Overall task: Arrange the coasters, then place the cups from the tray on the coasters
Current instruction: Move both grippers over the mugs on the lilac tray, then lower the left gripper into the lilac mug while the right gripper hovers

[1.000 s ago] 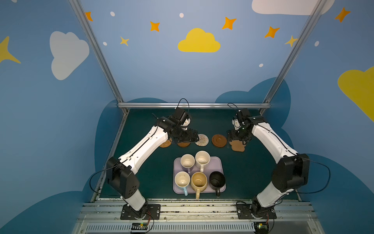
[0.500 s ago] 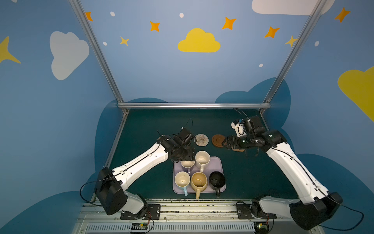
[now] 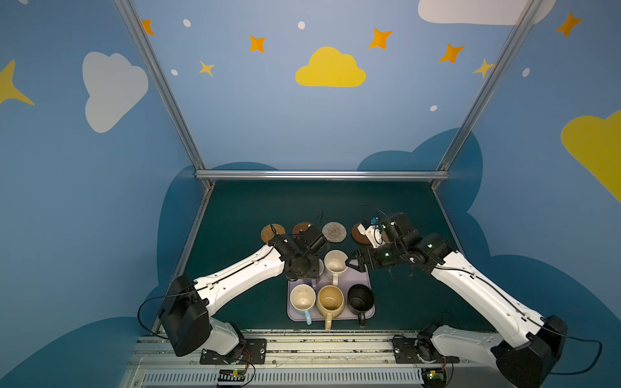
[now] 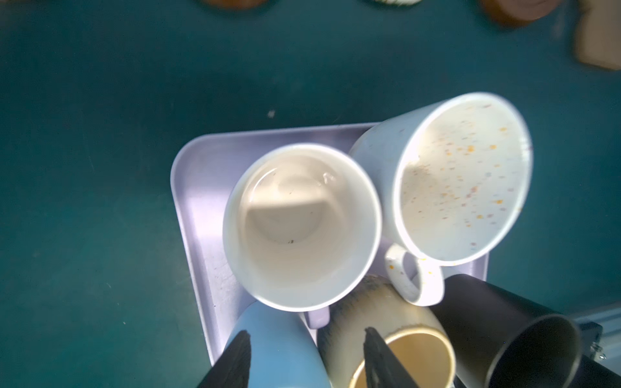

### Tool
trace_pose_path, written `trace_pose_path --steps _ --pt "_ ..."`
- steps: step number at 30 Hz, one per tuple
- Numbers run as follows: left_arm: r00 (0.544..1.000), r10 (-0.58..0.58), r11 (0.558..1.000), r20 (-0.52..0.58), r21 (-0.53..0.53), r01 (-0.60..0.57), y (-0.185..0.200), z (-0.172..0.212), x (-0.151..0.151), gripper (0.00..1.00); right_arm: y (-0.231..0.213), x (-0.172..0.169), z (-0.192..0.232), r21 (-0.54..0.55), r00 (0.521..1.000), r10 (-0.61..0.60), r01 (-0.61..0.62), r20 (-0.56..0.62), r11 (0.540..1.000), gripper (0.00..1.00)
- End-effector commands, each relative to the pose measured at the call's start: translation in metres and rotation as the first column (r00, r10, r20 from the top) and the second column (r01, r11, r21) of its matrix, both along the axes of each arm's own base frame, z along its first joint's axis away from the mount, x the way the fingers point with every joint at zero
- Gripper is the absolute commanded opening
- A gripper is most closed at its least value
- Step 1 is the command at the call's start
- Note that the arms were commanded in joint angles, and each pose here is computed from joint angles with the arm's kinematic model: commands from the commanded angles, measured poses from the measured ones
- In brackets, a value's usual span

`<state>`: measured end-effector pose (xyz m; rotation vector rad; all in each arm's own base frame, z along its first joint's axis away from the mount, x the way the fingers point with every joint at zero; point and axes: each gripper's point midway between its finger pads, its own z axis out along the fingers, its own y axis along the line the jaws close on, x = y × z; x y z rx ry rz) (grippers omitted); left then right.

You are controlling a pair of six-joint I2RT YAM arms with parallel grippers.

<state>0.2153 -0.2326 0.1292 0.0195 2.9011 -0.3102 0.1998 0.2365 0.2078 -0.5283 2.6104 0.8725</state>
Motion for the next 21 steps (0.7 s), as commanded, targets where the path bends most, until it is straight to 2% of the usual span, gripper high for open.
trace_pose_path --steps 1,12,19,21 --pt "1.0 0.014 1.0 0.001 -0.018 -0.014 -0.006 -0.001 0.002 0.5 0.012 0.003 0.003 0.054 1.0 0.004 -0.005 0.025 0.999 0.92" --pt "0.999 -0.01 1.0 -0.039 0.011 0.011 -0.014 -0.02 -0.001 0.46 0.026 -0.008 -0.022 0.041 0.998 0.055 -0.055 -0.017 0.998 0.91" --pt "0.998 -0.014 0.998 -0.064 0.061 0.018 -0.011 -0.029 -0.005 0.44 0.027 -0.008 -0.025 0.037 0.998 0.058 -0.057 -0.021 0.998 0.92" --pt "0.998 -0.017 0.994 -0.062 0.103 0.024 -0.008 -0.029 -0.006 0.45 0.027 -0.008 -0.026 0.03 0.998 0.054 -0.054 -0.019 0.998 0.91"
